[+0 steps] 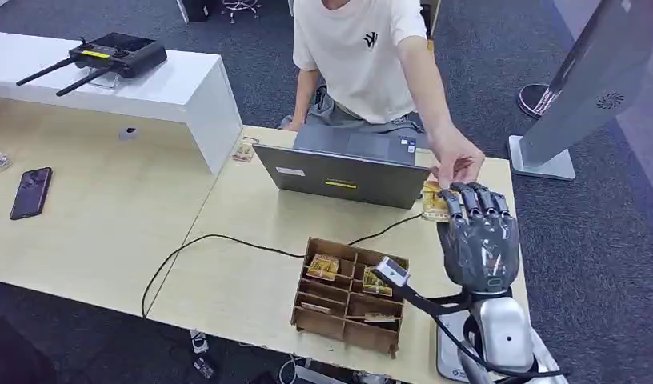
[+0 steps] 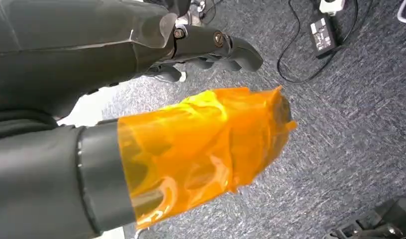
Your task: Pass the card to the sensor for recognition and then transmit it.
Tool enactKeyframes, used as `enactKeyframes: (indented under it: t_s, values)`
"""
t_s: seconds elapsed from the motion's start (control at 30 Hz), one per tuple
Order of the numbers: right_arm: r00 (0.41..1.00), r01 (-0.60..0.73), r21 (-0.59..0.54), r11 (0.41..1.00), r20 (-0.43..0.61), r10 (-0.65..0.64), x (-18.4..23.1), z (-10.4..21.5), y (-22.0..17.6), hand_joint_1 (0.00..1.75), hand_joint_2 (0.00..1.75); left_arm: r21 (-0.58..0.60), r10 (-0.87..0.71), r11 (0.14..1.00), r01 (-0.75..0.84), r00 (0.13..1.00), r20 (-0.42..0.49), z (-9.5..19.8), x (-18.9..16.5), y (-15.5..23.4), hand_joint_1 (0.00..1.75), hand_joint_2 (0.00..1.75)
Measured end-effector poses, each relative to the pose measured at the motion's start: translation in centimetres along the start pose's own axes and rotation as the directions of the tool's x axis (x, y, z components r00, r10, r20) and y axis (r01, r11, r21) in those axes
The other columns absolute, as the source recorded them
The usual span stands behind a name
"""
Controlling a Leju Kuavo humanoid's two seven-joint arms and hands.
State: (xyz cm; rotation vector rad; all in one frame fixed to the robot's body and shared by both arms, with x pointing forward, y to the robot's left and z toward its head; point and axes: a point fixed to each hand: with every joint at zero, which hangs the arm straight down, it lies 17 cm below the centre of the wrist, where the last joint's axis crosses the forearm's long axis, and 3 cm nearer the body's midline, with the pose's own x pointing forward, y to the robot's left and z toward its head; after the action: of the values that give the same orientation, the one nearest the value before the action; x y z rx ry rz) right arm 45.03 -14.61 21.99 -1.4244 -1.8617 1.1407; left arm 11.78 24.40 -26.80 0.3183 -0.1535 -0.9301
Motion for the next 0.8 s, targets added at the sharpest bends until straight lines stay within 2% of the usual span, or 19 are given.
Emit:
enactKeyframes:
  t_s: [0.43,0.8]
  values:
    - [0.998,0.008,0.029,1.0,-0.065,-0.006,-1.9,1.0,0.6,1.75,1.75,0.014,-0.012,1.0,0.012,1.0,-0.001,0.0,0.1,0.5,0.0,0.0]
    - [0.997,0.012,0.033,0.999,-0.074,-0.009,-2.1,1.4,0.7,1.75,1.75,0.013,-0.012,1.0,0.012,1.0,-0.001,0.0,0.1,0.4,0.0,0.0]
